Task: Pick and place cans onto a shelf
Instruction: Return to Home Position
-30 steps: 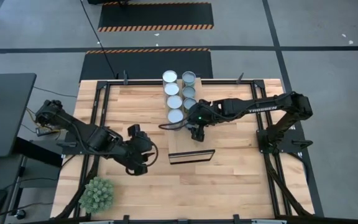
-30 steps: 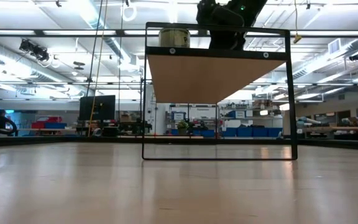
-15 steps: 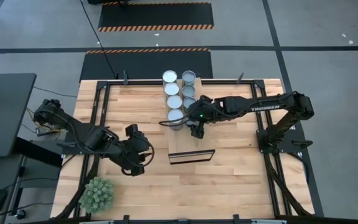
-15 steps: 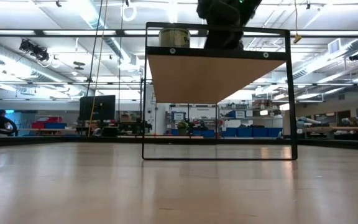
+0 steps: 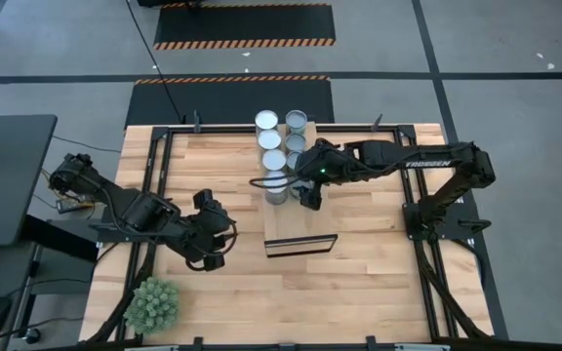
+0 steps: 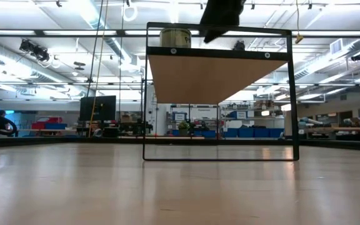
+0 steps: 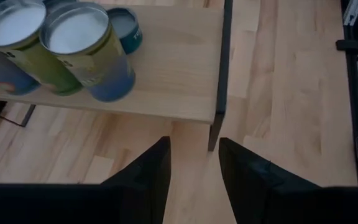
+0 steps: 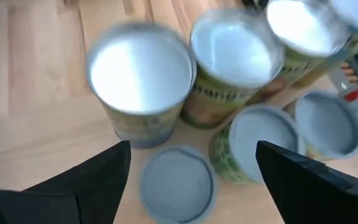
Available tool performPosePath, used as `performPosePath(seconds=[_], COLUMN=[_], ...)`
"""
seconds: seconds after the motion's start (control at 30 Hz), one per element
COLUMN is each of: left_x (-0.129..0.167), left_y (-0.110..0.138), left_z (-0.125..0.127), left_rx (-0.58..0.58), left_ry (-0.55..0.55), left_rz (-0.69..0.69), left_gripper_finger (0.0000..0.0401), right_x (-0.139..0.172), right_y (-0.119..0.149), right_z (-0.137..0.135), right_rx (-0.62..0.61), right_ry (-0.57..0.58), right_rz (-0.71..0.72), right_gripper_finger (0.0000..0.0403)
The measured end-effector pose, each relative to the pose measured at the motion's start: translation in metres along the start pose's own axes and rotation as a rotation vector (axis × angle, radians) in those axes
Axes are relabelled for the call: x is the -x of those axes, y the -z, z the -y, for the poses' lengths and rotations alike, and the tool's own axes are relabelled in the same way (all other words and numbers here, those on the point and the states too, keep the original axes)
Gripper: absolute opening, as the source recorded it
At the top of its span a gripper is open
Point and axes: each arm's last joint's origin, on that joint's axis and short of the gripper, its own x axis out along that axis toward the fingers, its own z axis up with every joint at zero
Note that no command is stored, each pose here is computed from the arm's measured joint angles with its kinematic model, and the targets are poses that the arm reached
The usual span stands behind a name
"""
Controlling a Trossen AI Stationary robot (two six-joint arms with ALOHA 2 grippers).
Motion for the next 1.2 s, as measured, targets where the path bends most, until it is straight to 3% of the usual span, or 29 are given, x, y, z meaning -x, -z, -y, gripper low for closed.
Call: performPosePath(seconds=[0.17,0.43,0.7,1.03,1.2], left_x=[0.000,-0.001,0.006,0.024,0.040], left_y=[-0.002,-0.003,-0.007,-0.010,-0.019], left_z=[0.000,-0.001,-0.013,-0.024,-0.039], left_rx=[0.002,-0.003,0.016,0.056,0.073], left_ry=[-0.004,-0.007,-0.019,0.003,0.020], left_rz=[0.020,0.029,0.057,0.121,0.225], left_gripper_finger=[0.0141,0.0141,0.0141,0.0141,0.0141], right_x=[0.022,0.056,0.090,0.104,0.113], right_y=[-0.001,0.031,0.071,0.134,0.154], right_z=[0.006,0.014,0.020,0.034,0.041], right_rx=[-0.048,-0.125,-0.223,-0.444,-0.509], right_ry=[0.000,-0.015,-0.082,-0.177,-0.210], right_rz=[0.067,0.156,0.333,0.531,0.581], right_gripper_finger=[0.0353,0.0348,0.0348,0.0348,0.0348])
